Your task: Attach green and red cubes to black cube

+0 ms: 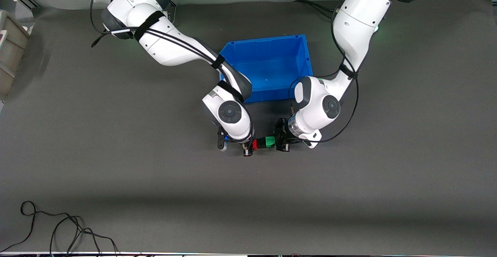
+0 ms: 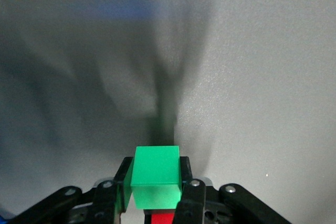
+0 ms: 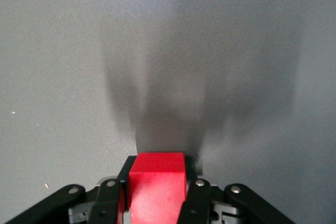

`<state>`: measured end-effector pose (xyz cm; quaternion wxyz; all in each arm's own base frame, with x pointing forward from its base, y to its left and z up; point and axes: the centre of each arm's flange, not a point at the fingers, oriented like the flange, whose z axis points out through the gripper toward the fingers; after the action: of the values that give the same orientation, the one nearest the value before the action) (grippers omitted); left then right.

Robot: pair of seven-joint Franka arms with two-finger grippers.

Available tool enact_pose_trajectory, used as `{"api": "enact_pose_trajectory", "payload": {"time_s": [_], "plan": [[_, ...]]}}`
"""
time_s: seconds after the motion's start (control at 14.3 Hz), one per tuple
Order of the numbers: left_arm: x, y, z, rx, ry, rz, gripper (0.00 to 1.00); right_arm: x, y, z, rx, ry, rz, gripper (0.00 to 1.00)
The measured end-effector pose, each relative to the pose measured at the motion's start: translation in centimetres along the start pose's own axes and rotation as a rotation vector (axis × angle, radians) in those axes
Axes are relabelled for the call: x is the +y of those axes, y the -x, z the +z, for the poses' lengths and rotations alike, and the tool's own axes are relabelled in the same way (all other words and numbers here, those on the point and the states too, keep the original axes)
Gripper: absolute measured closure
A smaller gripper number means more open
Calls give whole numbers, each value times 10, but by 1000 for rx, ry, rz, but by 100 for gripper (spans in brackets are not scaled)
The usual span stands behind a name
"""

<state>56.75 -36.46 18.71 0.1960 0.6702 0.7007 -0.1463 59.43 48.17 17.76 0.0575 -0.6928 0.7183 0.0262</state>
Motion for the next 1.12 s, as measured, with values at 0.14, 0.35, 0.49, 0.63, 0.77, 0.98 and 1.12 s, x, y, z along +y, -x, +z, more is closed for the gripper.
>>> {"api": "enact_pose_trajectory", "payload": {"time_s": [0.14,0.35,0.49,0.63,0.77,0.98,1.12], "plan": [[-1,2,1,-1,-1,2,56,2,0,4,3,6,-1,60],[-4,5,2,-2,-4,7,24,3,2,6,3,6,-3,51],[-1,3,0,1,2,4,2,-1,4,-1,-6,-7,-3,30],[11,-6,-9,7,22,-8,0,-6,5,-25,-12,-30,-29,8],[30,-21,-30,19,20,-9,0,-9,-9,-65,9,-42,-87,0],[65,-61,-85,39,-33,37,0,-14,-65,-141,49,-68,-171,0],[82,-100,-129,44,-97,120,0,-12,-106,-200,68,-108,-248,0]]}}
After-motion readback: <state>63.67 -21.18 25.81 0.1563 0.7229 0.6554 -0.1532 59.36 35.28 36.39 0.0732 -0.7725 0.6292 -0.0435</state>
